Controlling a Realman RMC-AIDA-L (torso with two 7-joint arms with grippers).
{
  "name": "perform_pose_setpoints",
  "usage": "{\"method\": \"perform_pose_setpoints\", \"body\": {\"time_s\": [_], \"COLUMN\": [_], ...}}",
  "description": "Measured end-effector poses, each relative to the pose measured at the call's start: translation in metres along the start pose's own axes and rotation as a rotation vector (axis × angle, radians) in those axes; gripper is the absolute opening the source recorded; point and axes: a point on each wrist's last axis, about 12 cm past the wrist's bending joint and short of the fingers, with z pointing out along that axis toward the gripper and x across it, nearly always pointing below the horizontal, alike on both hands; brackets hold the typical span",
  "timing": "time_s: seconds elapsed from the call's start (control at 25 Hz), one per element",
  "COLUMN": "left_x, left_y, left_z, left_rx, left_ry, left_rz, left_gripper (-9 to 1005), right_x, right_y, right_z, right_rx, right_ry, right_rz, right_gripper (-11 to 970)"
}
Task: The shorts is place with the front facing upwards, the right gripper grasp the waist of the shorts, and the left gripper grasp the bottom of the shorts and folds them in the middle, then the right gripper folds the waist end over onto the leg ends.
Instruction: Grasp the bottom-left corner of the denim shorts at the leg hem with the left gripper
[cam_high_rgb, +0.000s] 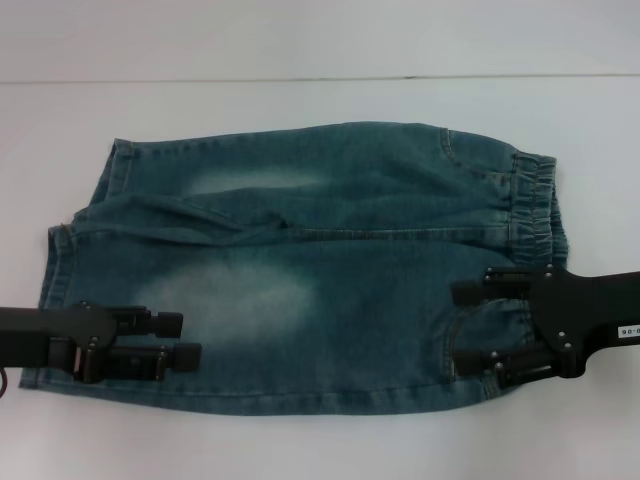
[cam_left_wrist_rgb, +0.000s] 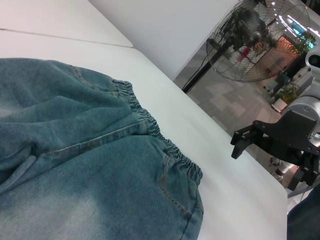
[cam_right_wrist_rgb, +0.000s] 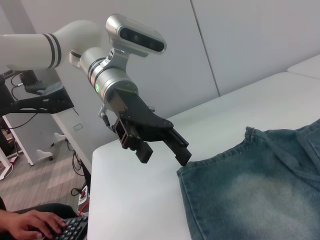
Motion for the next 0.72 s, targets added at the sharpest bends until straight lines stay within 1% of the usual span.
{"method": "perform_pose_setpoints", "body": {"time_s": [0.72], "left_x": [0.0023], "left_y": [-0.0012], "left_z": [-0.0016], "left_rx": [0.007], "left_ry": [0.0], "left_rz": [-0.012], "left_gripper": [778], "right_x": [-0.0007], "right_y": [-0.0007], "right_z": [-0.0009], "right_rx": [0.002], "right_ry": [0.003], "right_rz": [0.004], "right_gripper": [917]}}
